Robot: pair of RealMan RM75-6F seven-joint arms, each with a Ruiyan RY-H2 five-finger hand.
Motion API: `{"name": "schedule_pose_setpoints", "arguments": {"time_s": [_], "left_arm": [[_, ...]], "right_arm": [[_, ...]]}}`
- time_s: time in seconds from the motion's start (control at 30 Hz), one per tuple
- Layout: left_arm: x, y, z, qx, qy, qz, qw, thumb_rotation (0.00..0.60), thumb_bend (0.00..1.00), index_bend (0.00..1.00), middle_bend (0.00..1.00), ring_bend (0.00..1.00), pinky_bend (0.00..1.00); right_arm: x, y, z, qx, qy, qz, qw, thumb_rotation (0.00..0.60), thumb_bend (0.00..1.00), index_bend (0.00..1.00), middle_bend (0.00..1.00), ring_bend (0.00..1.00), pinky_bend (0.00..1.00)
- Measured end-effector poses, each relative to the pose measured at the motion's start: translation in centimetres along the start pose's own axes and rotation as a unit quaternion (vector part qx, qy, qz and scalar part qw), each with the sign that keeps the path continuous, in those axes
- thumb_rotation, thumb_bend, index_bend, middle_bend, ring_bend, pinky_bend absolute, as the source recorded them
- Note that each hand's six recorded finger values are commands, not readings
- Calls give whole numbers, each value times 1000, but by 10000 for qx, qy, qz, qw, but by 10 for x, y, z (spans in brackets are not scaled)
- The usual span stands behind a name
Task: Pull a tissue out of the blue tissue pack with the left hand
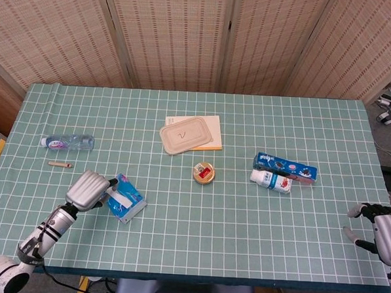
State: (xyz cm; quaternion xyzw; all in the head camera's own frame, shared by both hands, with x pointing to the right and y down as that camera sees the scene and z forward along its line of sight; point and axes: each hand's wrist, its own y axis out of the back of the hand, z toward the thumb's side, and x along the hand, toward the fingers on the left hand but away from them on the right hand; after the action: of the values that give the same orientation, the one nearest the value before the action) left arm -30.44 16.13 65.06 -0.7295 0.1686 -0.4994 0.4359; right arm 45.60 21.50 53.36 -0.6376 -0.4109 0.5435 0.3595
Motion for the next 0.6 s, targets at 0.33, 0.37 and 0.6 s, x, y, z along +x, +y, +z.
{"name": "schedule_pose_setpoints", "arguments": {"time_s": [0.33,0.37,0.6], "left_arm": [[-3,1,0,-129,-32,84,9999,600,657,692,1000,1000,1000],[-4,2,0,-145,-38,102,9998,600,660,696,1000,1000,1000],[-10,16,4,-305,-127,306,9990,600,667,710,1000,1000,1000]], "right_arm": [[-1,-1,0,-2,6,41,10000,600,166,494,508,443,467],[-1,-1,0,-3,6,43,10000,600,166,494,508,443,467],[-2,-1,-1,-19,2,51,10000,600,166,494,508,443,467]]}}
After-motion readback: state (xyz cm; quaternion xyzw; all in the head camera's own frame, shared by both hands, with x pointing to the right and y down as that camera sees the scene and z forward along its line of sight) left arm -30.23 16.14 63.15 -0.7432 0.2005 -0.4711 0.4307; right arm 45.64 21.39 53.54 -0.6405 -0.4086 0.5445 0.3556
